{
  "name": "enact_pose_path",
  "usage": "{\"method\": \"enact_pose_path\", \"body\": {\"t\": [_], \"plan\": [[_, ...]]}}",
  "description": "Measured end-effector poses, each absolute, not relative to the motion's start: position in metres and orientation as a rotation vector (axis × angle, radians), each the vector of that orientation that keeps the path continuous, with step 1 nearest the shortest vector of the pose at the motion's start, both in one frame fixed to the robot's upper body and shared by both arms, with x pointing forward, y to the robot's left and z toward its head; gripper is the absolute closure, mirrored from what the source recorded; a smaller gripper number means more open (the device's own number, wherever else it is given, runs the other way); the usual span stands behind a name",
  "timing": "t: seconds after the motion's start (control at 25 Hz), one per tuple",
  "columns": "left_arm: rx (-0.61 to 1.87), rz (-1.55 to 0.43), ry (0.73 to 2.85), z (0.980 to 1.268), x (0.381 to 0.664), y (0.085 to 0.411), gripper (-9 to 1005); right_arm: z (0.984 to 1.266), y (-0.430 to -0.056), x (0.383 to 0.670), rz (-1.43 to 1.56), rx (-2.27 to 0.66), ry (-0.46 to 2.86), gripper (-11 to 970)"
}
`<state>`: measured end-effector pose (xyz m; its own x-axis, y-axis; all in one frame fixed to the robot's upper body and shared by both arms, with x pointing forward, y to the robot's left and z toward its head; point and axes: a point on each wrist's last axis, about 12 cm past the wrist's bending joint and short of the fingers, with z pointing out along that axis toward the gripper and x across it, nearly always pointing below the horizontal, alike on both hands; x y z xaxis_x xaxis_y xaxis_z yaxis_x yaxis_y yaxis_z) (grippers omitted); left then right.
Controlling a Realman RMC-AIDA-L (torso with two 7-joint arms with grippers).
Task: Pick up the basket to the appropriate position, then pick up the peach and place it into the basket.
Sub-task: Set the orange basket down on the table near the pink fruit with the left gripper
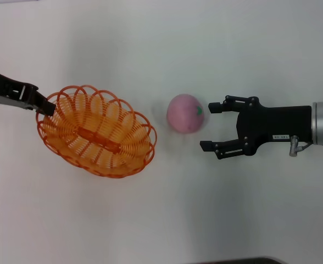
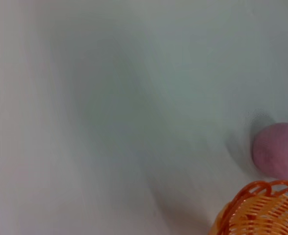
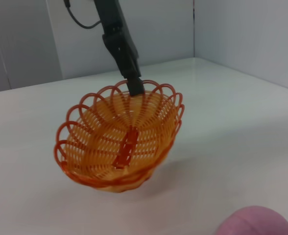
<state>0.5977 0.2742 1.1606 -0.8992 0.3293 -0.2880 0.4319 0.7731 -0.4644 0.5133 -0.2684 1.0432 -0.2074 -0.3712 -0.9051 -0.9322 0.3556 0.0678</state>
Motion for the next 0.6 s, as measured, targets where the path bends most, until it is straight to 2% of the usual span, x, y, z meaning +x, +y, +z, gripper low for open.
{"method": "enact_pose_path", "body": {"t": [0.6], "plan": [[0.386,-0.971,2.745,1.142,0.578,0.294,950,1.044,-0.268,0.514,0.820,-1.158,1.758,25]]}}
